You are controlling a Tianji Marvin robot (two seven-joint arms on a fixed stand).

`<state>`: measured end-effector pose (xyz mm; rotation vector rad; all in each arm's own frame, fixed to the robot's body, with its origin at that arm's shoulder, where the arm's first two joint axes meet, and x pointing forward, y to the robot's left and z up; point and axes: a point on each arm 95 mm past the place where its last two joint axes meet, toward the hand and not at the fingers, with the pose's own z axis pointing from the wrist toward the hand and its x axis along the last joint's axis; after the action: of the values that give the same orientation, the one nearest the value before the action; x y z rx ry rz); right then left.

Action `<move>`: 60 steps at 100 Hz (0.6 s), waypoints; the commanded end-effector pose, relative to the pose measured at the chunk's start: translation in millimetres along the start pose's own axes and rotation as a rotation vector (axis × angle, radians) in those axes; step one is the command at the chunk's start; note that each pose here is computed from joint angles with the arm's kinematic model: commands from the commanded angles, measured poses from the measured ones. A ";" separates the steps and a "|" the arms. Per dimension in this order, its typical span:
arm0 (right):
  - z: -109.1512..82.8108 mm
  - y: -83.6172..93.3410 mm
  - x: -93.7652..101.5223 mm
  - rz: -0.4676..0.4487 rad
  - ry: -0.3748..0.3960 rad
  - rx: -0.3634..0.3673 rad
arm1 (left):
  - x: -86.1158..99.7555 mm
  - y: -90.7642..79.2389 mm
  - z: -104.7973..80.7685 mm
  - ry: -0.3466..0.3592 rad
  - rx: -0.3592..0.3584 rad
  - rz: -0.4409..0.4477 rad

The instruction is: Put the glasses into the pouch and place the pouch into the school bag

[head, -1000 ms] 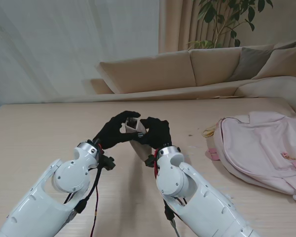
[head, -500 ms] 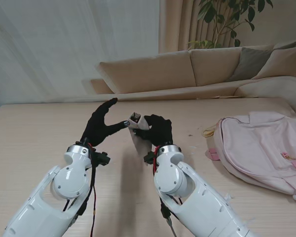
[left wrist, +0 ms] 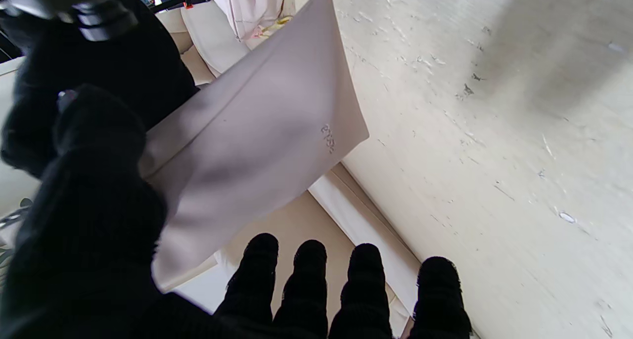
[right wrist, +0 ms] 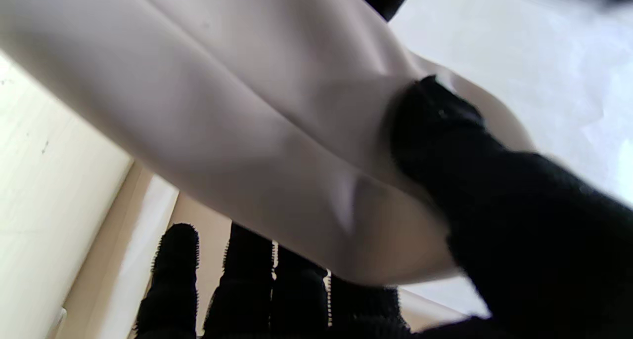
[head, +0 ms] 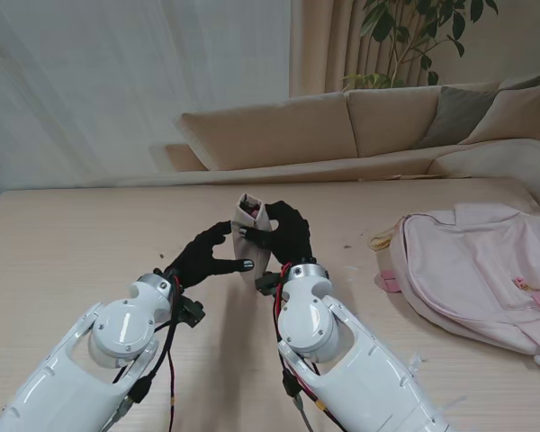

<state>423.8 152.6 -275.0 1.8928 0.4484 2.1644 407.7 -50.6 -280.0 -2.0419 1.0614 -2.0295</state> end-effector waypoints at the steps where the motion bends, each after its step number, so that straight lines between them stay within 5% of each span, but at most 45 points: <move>1: -4.4 -5.7 7.2 0.032 0.011 0.022 | 0.9 5.4 3.8 0.004 -0.014 -0.026; 60: -11.1 -17.3 -0.2 0.044 -0.012 0.066 | 7.3 31.4 31.1 0.084 0.003 -0.155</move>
<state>415.4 160.2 -281.3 1.9554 0.4568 2.1837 424.7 -78.6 -296.1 -2.1117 0.9250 -2.1685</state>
